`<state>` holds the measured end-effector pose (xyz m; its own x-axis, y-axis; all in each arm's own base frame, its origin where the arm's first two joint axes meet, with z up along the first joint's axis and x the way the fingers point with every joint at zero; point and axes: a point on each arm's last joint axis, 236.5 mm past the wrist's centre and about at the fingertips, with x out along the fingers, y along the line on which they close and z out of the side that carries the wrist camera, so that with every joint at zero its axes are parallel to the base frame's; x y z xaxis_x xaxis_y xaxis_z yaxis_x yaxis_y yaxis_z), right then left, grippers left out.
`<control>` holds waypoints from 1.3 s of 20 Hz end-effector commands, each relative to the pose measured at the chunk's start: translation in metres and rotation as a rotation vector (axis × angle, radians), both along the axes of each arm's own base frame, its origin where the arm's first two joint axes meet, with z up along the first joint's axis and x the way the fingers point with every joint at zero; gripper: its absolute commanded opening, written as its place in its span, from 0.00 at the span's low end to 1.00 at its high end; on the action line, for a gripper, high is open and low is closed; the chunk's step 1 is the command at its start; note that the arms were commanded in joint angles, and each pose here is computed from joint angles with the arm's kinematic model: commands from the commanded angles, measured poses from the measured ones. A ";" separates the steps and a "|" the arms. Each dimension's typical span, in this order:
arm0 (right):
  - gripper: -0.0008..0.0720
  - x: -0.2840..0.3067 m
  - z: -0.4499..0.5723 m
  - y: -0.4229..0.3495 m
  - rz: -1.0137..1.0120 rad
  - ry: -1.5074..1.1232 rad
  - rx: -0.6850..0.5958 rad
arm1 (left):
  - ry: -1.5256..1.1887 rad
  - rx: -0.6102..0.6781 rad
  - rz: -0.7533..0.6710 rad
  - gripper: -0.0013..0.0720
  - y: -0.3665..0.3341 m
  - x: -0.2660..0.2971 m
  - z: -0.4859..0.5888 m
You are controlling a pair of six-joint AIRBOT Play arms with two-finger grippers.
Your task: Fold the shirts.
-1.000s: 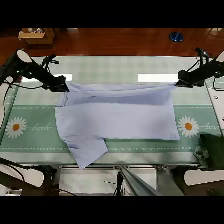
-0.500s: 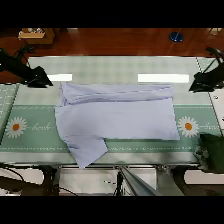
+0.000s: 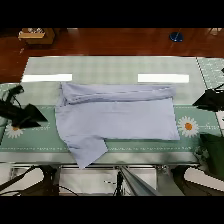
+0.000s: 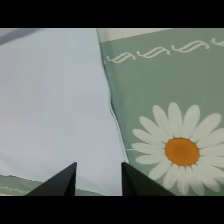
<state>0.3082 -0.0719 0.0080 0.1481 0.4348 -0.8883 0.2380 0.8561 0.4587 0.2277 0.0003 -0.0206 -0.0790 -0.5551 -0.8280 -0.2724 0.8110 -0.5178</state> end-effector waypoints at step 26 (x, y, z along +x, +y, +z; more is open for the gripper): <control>0.75 -0.068 -0.033 -0.003 -0.137 0.103 -0.002 | 0.004 -0.063 -0.046 0.06 -0.101 -0.051 -0.099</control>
<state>0.2716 -0.0776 -0.0033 0.1896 0.3809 -0.9050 0.3205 0.8472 0.4237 0.1769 -0.1037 -0.1185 -0.1108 -0.6029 -0.7901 -0.2454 0.7870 -0.5661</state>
